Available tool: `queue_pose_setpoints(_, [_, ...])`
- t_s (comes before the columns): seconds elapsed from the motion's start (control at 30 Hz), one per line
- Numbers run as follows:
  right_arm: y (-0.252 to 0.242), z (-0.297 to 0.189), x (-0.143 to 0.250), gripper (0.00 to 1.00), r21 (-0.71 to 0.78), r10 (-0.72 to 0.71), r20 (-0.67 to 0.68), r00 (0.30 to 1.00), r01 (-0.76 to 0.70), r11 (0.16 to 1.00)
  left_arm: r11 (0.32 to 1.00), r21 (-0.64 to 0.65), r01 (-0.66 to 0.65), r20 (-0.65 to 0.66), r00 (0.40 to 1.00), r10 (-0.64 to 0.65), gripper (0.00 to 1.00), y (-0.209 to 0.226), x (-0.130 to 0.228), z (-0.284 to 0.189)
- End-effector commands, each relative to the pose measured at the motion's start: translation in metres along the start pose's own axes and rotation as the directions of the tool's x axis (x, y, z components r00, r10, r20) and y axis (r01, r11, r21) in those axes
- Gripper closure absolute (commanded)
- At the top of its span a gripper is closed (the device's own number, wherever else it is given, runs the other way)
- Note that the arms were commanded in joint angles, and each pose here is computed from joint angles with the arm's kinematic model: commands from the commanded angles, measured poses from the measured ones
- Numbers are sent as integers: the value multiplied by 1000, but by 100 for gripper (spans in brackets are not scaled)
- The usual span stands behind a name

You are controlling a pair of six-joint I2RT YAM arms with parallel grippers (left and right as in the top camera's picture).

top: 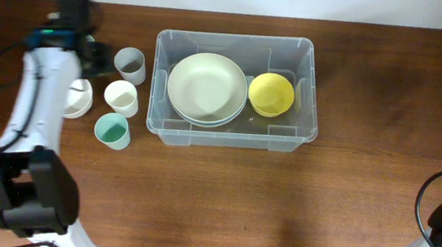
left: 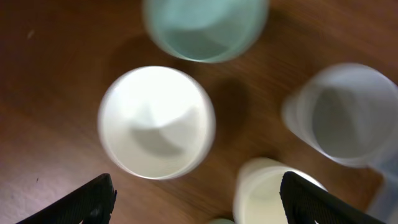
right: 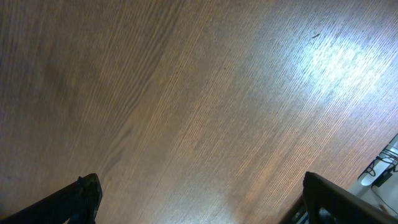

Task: Pack container
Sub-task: 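Move the left gripper back left to the white bowl, then close the left gripper on the white bowl's rim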

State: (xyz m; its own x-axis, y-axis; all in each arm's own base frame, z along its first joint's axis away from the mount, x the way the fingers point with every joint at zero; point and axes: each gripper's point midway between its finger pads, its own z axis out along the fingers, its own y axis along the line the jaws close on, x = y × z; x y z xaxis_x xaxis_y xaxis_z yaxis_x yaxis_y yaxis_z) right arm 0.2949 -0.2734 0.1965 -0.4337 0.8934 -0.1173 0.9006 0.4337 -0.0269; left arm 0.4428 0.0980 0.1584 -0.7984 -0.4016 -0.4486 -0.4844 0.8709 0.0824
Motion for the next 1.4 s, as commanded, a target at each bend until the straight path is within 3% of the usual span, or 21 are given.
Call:
queue_pose_setpoints(0.0, [-1, -2, 1, 1, 7, -3, 6, 1000, 3, 1000, 982, 91, 165, -31, 986, -162, 13, 32, -10, 0])
queue_pose_setpoints(0.17, [-1, -2, 1, 1, 7, -2, 6, 1000, 2, 1000, 963, 43, 264, -67, 963, -261, 13, 81, -5, 15])
queue_pose_setpoints(0.4, [-1, -2, 1, 1, 7, -2, 6, 1000, 2, 1000, 931, -31, 364, -173, 915, -364, 13, 110, 41, 53])
queue_pose_setpoints(0.63, [-1, -2, 1, 1, 7, -3, 6, 1000, 3, 1000, 925, -12, 379, -176, 910, -375, 13, 109, 62, 82])
queue_pose_setpoints(0.93, [-1, -2, 1, 1, 7, -2, 6, 1000, 2, 1000, 923, 33, 384, -108, 919, -378, 13, 104, 44, 91])
queue_pose_setpoints(1.37, [-1, -2, 1, 1, 7, -2, 6, 1000, 2, 1000, 881, 31, 473, -220, 863, -455, 13, 90, 67, 125])
